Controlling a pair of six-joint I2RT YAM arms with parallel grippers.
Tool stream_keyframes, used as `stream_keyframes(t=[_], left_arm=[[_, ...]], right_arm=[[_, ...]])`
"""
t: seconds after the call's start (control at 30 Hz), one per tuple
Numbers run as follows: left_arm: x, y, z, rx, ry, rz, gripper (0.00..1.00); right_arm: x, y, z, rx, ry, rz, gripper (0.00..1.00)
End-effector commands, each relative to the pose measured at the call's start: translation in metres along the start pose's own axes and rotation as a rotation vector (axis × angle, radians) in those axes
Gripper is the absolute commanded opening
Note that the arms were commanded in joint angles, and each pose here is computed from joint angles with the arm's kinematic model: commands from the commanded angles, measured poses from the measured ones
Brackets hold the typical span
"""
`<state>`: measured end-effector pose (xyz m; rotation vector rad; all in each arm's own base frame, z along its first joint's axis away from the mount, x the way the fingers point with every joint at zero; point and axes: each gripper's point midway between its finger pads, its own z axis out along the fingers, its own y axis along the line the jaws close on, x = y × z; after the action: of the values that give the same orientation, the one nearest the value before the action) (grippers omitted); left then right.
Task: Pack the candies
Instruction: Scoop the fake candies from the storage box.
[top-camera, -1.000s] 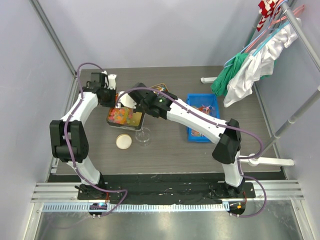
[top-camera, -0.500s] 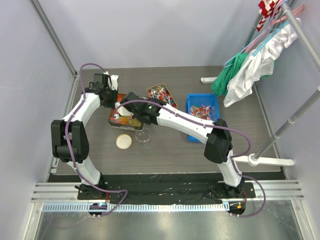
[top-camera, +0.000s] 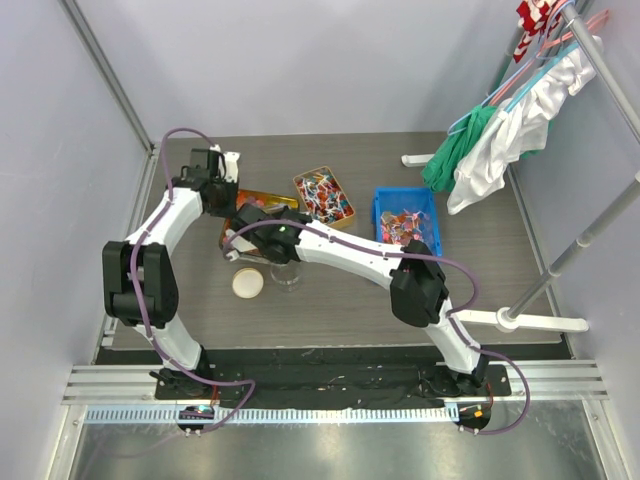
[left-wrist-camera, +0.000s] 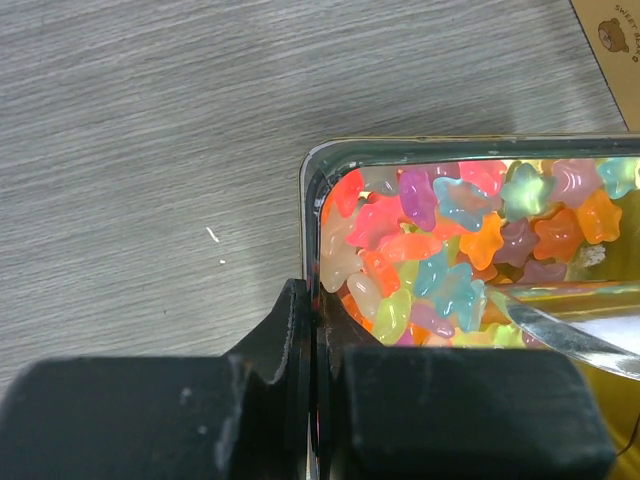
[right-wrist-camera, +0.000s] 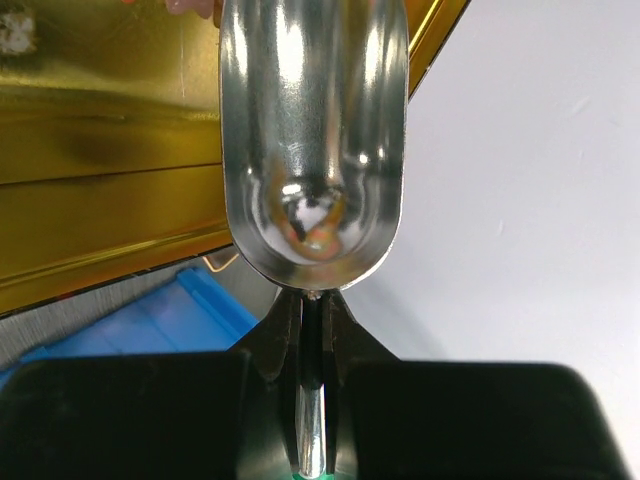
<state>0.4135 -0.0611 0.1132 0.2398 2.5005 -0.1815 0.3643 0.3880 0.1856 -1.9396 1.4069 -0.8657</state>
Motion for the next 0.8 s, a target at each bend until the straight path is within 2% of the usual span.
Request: stream_keyframes(t=[0.0,0.27,0.77], left_arm=[[-0.040,-0.012,-0.024,0.042,-0.154,-0.002,0.00],[-0.040,-0.012,-0.026,0.042,-0.159,-0.002,0.00],[-0.040,-0.014,-0.028,0.053,-0.168,-0.003,0.00]], right_arm=[[-0.003,-0.004,-0.005,-0.007,0.029,-0.105,0.01],[-0.022,0.035,0.002,-0.147,-0.013,-0.195,0.01],[-0.070,0.064,0.000,-0.240,-0.170,-0.157,0.01]])
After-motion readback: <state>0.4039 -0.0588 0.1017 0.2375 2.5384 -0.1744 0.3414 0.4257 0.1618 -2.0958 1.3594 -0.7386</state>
